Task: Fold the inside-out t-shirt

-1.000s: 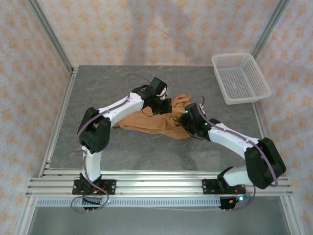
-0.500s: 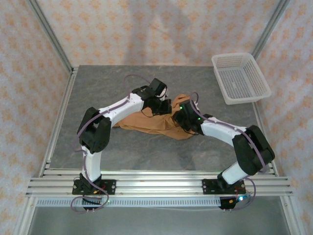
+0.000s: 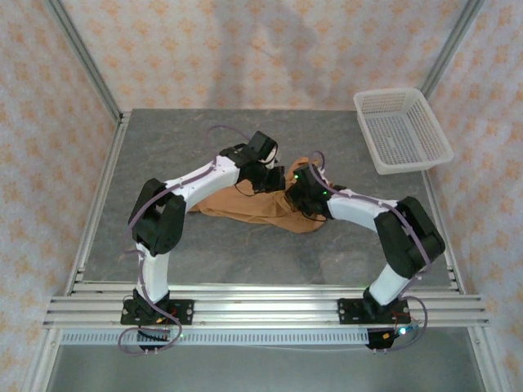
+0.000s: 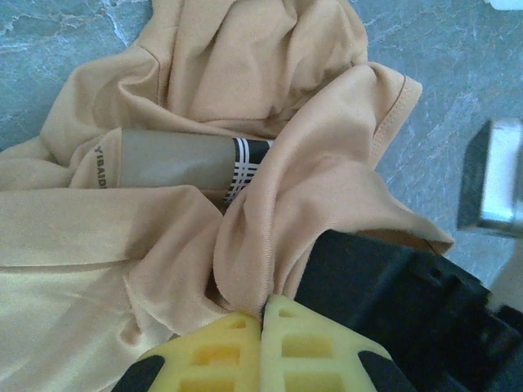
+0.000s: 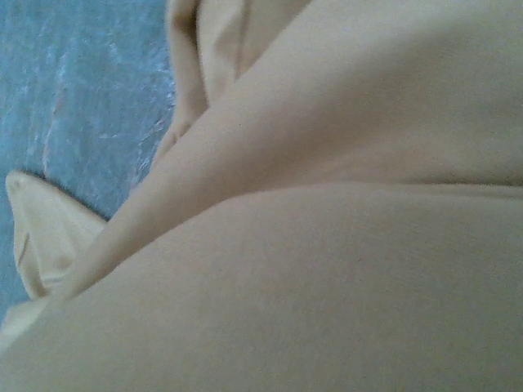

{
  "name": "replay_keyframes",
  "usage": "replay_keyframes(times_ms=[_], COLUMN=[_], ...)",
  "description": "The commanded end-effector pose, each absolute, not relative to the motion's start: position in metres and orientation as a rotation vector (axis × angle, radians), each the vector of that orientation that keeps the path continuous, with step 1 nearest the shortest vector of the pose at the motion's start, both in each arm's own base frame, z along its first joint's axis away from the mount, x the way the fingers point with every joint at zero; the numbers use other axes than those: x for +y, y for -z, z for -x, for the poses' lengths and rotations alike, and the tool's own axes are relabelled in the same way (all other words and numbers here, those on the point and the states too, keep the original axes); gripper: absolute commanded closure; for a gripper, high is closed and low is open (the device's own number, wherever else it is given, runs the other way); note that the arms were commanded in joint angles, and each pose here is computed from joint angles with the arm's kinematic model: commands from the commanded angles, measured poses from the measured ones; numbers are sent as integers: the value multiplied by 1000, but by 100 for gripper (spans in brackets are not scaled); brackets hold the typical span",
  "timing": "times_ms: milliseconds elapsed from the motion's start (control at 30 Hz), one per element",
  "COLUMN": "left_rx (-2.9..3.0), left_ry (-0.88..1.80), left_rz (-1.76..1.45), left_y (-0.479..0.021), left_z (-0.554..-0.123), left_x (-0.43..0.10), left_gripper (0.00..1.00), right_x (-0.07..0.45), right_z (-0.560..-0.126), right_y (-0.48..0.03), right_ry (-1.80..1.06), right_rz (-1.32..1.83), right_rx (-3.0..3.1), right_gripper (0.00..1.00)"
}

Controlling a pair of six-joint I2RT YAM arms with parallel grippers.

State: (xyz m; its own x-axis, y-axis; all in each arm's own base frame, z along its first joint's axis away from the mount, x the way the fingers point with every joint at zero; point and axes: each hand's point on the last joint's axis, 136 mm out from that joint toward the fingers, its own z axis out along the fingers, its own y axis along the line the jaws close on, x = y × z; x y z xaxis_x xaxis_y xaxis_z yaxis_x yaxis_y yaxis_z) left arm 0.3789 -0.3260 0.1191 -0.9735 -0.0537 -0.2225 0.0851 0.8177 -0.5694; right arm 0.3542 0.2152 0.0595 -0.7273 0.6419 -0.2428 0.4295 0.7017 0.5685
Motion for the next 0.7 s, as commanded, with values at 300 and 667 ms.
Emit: replay_keyframes(times_ms=[300, 667], left_rx=[2693, 2716], left_ry=[898, 925], left_rz=[56, 179], left_y=[-143, -96], left_z=[-414, -443], left_x=[-309, -327], left_gripper=[100, 100], right_x=[181, 190], right_z=[-314, -245], right_y=[-178, -188], right_ry=[-703, -1076], right_rz=[-620, -337], right_rx=[2388, 2362], right_gripper=[100, 100])
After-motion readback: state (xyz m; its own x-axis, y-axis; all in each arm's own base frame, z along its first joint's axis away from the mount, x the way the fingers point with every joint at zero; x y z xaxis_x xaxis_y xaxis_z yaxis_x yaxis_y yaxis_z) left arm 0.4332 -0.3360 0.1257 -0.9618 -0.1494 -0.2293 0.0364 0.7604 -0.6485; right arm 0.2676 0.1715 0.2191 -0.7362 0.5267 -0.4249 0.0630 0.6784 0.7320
